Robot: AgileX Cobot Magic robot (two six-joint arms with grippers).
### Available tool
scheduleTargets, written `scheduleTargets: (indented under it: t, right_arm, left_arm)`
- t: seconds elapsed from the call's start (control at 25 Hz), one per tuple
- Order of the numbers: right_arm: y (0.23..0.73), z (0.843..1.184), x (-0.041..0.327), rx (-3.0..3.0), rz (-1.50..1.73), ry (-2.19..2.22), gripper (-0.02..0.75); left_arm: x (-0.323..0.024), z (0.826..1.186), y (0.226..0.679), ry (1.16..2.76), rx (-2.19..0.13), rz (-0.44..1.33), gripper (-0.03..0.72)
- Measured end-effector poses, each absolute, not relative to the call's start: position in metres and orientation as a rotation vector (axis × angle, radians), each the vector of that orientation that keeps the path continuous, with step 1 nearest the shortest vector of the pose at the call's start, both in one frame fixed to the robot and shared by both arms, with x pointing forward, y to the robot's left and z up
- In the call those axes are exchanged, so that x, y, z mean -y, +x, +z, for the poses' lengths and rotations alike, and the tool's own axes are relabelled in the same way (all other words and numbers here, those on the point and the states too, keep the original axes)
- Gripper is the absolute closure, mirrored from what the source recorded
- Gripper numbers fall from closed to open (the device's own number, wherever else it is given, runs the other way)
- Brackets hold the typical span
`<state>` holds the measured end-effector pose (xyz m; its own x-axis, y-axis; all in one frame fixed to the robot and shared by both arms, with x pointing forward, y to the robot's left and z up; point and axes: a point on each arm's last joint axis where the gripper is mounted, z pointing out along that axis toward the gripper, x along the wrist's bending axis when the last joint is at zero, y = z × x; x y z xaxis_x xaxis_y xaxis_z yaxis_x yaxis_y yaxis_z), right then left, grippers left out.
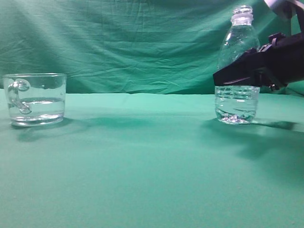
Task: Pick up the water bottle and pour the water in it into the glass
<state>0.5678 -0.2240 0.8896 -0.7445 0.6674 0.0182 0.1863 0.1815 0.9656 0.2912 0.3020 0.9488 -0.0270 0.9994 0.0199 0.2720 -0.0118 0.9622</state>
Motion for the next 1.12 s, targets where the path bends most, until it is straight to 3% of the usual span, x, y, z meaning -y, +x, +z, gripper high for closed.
scheduleTargets:
  t: [0.2, 0.28, 0.48, 0.8, 0.96, 1.12]
  right_arm:
    - [0.567, 0.893, 0.222, -2.031, 1.641, 0.765, 0.141]
    - [0.566, 0.898, 0.221, -2.023, 1.651, 0.754, 0.082]
    - [0.565, 0.93, 0.221, -1.955, 1.682, 0.7, 0.066]
    - [0.542, 1.023, 0.226, -1.783, 1.68, 0.61, 0.066]
    - [0.515, 1.072, 0.231, -1.684, 1.716, 0.68, 0.272]
    - [0.481, 1.111, 0.236, -1.63, 1.719, 0.754, 0.527]
  left_arm:
    - [-0.302, 0.949, 0.291, 1.408, -1.425, 1.1, 0.688]
    - [-0.302, 0.949, 0.291, 1.408, -1.425, 1.1, 0.688]
    - [-0.302, 0.949, 0.291, 1.408, -1.425, 1.1, 0.688]
    - [-0.302, 0.949, 0.291, 1.408, -1.425, 1.1, 0.688]
    - [-0.302, 0.949, 0.291, 1.408, -1.425, 1.1, 0.688]
    - [-0.302, 0.949, 0.291, 1.408, -1.425, 1.1, 0.688]
